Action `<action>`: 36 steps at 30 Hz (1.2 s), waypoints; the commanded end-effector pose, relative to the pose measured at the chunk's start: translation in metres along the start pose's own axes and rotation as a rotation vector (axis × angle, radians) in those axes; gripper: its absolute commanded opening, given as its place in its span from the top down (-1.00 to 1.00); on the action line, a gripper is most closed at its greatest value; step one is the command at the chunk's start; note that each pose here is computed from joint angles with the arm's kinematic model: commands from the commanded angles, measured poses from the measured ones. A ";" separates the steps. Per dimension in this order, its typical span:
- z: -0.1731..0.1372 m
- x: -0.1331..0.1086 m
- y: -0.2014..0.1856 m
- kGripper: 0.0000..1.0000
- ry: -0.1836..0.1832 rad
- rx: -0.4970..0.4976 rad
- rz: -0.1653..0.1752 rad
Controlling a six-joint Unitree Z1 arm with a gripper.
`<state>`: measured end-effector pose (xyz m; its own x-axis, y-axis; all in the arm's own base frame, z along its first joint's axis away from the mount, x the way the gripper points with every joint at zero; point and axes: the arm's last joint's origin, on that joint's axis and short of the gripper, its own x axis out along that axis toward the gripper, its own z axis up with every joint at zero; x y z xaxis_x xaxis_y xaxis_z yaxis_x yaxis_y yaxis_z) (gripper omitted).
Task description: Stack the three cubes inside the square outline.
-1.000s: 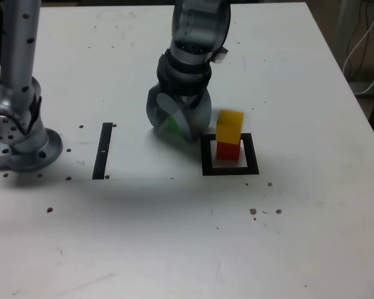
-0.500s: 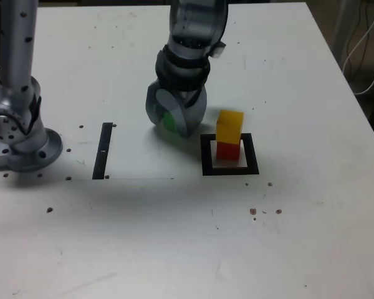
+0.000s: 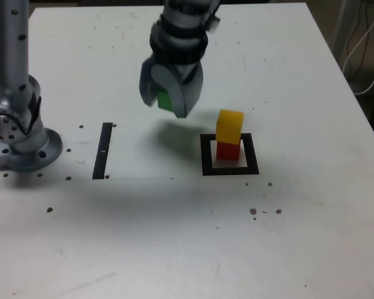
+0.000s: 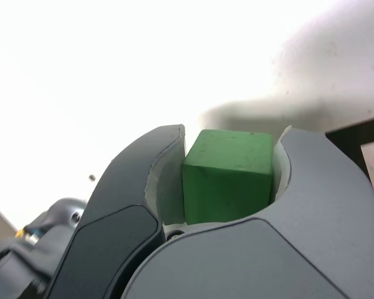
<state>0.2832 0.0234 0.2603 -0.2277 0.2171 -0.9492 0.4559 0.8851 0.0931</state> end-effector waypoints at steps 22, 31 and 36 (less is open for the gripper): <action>0.023 -0.079 -0.003 0.68 -0.146 -0.110 0.002; 0.041 -0.094 -0.016 0.68 -0.130 -0.127 -0.007; 0.052 -0.090 -0.017 0.68 -0.117 -0.135 -0.025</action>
<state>0.3373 -0.0313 0.3314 -0.1222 0.1540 -0.9805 0.3313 0.9376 0.1060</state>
